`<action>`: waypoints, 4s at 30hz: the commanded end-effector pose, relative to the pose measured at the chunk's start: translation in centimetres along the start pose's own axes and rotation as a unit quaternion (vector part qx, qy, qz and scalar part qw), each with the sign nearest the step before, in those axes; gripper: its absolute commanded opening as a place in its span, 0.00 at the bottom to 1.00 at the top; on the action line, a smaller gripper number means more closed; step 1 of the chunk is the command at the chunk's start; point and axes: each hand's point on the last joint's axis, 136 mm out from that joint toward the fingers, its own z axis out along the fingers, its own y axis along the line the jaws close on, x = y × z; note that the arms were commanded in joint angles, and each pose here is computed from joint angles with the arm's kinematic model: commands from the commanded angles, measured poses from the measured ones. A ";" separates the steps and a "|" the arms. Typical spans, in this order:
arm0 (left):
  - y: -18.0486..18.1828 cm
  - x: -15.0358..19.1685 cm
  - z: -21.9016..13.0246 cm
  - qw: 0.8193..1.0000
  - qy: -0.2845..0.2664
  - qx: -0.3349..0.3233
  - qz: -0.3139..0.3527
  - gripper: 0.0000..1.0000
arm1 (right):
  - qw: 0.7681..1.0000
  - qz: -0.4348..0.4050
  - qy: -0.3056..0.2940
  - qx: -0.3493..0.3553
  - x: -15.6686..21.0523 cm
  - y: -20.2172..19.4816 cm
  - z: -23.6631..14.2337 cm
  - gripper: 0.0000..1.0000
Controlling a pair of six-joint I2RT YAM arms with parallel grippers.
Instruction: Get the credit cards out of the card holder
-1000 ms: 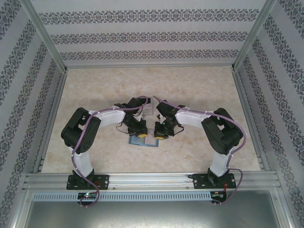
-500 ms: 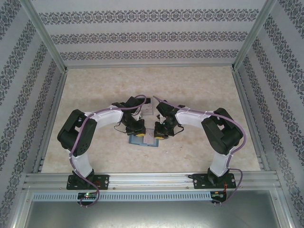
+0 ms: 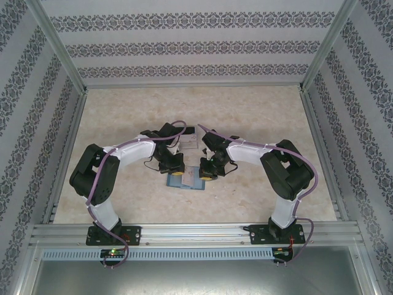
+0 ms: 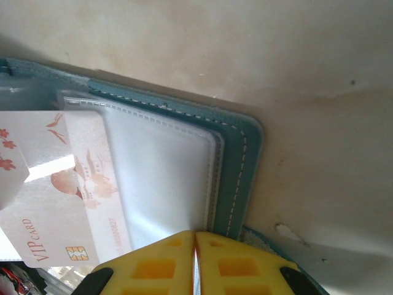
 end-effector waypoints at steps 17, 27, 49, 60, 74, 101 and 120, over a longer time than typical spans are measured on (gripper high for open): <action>0.0 0.2 -2.0 1.000 -0.002 -0.015 0.018 0.09 | 0.999 0.011 0.021 0.035 0.6 -2.1 1.3 0.12; 0.2 0.3 -2.4 0.999 0.002 -0.025 0.022 0.10 | 0.999 0.013 0.022 0.036 0.7 -2.2 1.3 0.12; -0.1 0.3 -3.1 0.999 0.002 -0.031 0.030 0.09 | 0.999 0.014 0.022 0.036 0.8 -2.4 1.4 0.12; -0.4 0.3 -2.7 0.999 0.016 -0.023 0.032 0.10 | 0.999 0.015 0.023 0.036 0.9 -2.5 1.5 0.12; -0.8 0.3 -1.5 0.999 0.034 -0.015 0.032 0.16 | 0.999 0.016 0.026 0.036 1.0 -2.6 1.6 0.12; 1.4 0.0 -0.6 1.000 0.014 -0.002 -0.017 0.25 | 0.999 -0.026 -0.001 -0.022 -0.1 4.6 -0.4 0.14; 0.9 0.0 0.2 0.999 0.018 0.044 -0.026 0.23 | 0.999 -0.009 0.037 -0.019 0.0 3.8 3.9 0.13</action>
